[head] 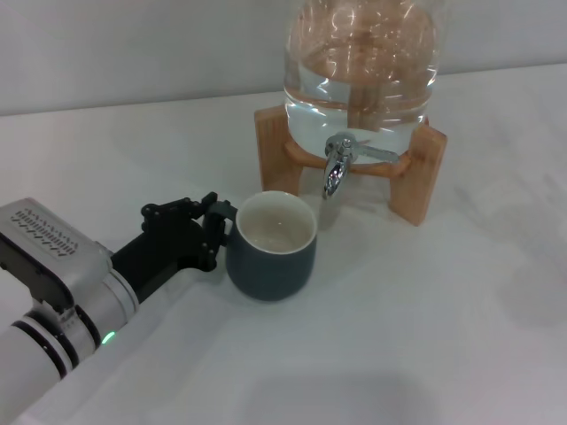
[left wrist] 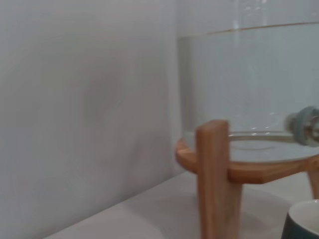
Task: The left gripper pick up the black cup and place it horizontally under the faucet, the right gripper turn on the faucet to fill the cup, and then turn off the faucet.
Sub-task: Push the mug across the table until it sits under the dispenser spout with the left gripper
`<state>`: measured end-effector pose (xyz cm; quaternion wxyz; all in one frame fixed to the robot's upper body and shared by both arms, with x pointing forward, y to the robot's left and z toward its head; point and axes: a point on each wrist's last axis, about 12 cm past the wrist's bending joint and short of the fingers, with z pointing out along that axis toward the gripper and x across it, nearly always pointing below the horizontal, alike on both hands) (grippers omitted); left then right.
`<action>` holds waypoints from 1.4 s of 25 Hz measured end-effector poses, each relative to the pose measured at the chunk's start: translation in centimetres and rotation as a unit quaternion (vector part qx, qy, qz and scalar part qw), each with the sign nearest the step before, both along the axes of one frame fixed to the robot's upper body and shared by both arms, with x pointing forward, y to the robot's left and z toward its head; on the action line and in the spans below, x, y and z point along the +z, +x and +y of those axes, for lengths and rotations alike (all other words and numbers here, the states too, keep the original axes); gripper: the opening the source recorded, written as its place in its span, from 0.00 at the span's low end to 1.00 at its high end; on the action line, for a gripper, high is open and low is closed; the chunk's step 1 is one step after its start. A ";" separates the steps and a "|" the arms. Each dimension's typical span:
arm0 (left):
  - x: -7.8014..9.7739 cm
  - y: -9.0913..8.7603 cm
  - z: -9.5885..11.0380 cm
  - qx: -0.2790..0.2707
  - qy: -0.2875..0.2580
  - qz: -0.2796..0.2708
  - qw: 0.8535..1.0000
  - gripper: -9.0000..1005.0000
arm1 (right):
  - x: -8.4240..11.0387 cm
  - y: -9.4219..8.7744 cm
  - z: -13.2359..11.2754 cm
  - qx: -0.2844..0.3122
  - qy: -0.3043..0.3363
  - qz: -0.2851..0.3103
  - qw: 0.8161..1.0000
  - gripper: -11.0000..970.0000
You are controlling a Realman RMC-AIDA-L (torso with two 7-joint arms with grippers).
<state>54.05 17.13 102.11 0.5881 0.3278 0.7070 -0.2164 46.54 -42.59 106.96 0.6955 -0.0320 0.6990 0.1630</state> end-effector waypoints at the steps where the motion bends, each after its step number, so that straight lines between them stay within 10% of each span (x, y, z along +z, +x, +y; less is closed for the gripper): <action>1: 0.0 -0.1 -0.2 -0.004 -0.001 0.000 1.000 0.14 | 0.0 0.0 0.0 0.000 0.000 0.000 1.000 0.88; 35: 1.2 1.3 -1.8 -0.018 -0.001 0.007 1.000 0.14 | 0.0 -0.2 0.2 0.005 0.007 -0.006 1.000 0.88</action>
